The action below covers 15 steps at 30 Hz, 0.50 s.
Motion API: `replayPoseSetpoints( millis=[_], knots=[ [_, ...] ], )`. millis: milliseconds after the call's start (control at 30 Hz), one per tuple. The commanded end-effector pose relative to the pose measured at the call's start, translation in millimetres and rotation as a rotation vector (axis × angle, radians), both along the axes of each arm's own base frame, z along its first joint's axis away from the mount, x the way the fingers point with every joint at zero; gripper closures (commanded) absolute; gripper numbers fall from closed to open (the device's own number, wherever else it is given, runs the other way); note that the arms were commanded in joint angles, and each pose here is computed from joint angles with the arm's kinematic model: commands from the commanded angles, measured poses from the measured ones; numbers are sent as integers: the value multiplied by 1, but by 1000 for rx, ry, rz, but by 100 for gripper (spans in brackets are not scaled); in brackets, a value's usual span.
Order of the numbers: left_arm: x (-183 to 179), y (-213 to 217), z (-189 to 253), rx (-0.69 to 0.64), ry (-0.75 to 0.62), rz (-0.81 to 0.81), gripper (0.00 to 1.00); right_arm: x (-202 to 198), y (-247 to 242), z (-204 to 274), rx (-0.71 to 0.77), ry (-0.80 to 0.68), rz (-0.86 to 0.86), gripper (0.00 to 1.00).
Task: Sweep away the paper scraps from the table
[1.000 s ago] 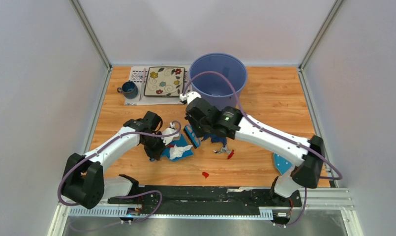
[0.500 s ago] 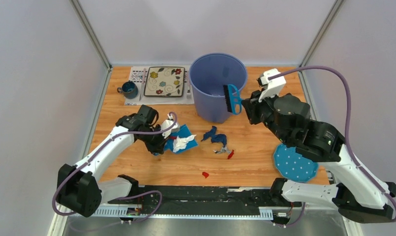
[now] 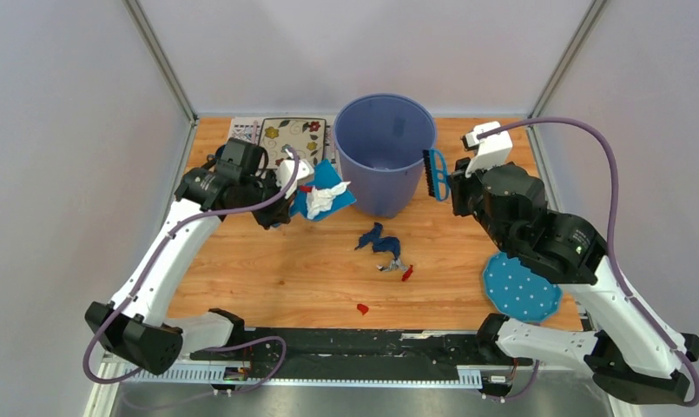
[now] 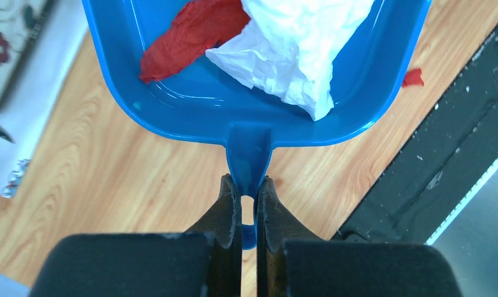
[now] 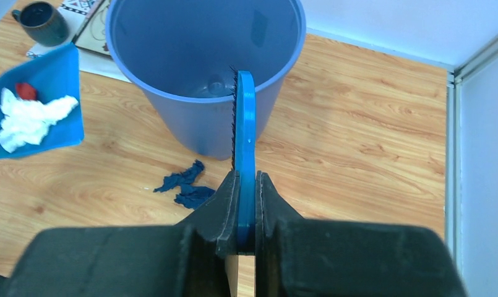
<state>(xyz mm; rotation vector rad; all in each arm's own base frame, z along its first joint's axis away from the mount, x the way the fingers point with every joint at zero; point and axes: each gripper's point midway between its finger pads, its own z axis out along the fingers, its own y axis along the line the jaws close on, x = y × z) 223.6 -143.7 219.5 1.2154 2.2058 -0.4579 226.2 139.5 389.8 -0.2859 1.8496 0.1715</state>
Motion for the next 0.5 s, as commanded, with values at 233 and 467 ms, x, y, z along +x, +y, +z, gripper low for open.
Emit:
replayPoseSetpoints(
  millis=[233,467],
  knots=[
    [50,-6,70,22,-81,63,100,4,-25,-3,-7,-8,-67,100],
    [75,-21,93,-19,-100,75,100,5,-30,-8,-19,-1,-79,100]
  ],
)
